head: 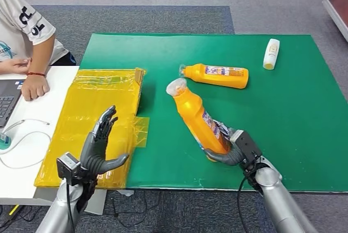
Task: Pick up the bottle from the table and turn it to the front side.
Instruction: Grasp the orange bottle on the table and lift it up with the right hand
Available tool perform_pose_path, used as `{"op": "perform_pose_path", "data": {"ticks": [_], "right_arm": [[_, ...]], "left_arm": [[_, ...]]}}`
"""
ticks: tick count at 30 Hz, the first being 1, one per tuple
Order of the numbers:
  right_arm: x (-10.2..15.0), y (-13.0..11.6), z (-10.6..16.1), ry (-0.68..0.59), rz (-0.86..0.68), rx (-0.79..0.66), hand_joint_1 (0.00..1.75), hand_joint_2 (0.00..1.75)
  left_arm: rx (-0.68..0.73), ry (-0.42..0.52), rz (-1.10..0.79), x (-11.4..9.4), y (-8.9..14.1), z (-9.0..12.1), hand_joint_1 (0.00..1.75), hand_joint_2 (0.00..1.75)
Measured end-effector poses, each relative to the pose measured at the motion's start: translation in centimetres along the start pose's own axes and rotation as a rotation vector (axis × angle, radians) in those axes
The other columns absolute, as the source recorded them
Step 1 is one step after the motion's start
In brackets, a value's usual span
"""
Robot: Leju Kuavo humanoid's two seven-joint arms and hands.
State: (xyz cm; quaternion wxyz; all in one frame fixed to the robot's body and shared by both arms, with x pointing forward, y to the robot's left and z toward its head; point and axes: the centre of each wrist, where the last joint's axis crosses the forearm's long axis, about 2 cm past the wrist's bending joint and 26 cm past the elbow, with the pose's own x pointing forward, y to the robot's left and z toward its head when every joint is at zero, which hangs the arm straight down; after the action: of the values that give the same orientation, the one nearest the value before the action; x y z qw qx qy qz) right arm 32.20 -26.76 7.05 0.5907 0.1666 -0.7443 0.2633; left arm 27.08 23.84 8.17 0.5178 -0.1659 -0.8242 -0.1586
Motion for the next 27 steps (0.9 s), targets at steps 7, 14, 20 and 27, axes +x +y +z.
{"op": "perform_pose_path", "data": {"ticks": [7, 14, 20, 27], "right_arm": [[0.4, 0.1, 0.0, -0.033, -0.020, -0.020, 1.75, 1.75], [0.6, 0.2, 0.0, -0.050, -0.033, -0.022, 1.75, 1.75], [1.2, 0.8, -0.6, -0.104, -0.076, 0.014, 1.75, 1.75], [2.5, 2.2, -2.4, -0.176, -0.063, 0.075, 1.75, 1.75]], "left_arm": [[0.003, 0.019, 0.010, -0.3, 1.0, 0.8, 0.00, 1.75], [-0.001, 0.024, 0.032, -0.4, 1.2, 1.1, 0.00, 1.75], [-0.077, -0.002, 0.249, -0.8, 1.7, 1.7, 0.00, 1.75], [-0.199, 0.016, 0.378, -1.7, 3.6, 1.5, 0.00, 1.75]]}}
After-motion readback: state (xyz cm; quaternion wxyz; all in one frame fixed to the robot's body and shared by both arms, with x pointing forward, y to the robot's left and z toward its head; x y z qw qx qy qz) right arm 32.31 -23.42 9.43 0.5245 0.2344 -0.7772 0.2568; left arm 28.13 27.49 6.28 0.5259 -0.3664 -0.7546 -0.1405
